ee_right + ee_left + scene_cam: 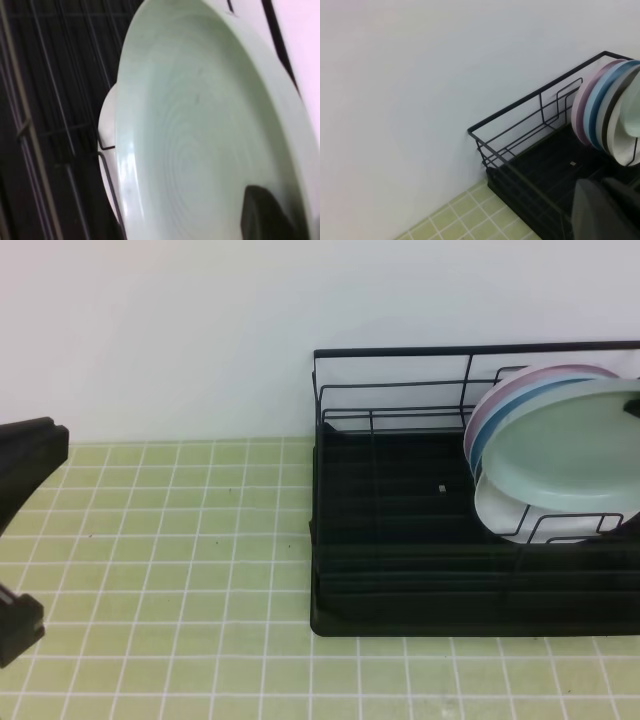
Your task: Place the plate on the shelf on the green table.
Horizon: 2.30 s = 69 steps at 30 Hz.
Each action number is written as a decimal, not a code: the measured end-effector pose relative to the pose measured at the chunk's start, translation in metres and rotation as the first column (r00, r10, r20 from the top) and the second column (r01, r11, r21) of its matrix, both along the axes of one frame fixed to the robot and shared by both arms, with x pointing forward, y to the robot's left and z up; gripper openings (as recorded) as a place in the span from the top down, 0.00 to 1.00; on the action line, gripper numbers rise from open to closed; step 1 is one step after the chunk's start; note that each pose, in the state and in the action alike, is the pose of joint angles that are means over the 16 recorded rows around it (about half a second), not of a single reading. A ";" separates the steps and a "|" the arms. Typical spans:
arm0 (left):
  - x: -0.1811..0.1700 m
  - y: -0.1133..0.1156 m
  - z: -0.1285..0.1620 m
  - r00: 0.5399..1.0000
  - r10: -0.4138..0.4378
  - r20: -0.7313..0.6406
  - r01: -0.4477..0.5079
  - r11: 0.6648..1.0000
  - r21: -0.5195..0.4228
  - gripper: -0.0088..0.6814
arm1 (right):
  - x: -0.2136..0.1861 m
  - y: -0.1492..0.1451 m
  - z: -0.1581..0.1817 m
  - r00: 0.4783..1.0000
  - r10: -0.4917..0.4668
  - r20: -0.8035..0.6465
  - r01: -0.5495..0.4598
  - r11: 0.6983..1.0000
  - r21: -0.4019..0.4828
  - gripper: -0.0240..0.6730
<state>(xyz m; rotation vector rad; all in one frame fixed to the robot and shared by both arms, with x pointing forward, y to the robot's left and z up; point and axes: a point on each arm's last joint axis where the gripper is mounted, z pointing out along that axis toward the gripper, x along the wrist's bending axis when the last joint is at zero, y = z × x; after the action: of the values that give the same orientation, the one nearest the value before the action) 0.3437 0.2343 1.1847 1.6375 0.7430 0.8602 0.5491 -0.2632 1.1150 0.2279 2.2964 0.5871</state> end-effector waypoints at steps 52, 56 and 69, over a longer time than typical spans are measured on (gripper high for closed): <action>0.000 0.001 -0.002 1.000 0.004 -0.017 -0.004 1.000 0.014 0.99 | 0.022 -0.004 -0.026 0.981 -0.160 -0.109 0.170 0.981 0.091 0.34; 0.000 0.001 -0.002 1.000 0.005 -0.017 -0.004 1.000 0.015 0.99 | 0.015 -0.006 -0.016 0.982 -0.169 -0.080 0.175 0.981 0.080 0.30; 0.003 0.005 -0.001 0.998 0.056 0.024 -0.057 0.996 0.062 0.99 | -0.038 -0.016 0.041 0.929 -0.369 -0.033 0.368 0.908 0.199 0.65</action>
<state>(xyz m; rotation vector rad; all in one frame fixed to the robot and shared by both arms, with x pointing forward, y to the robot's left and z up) 0.3462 0.2397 1.1838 1.6662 0.7561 0.9492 0.5106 -0.2793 1.1558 0.7406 2.1108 0.6190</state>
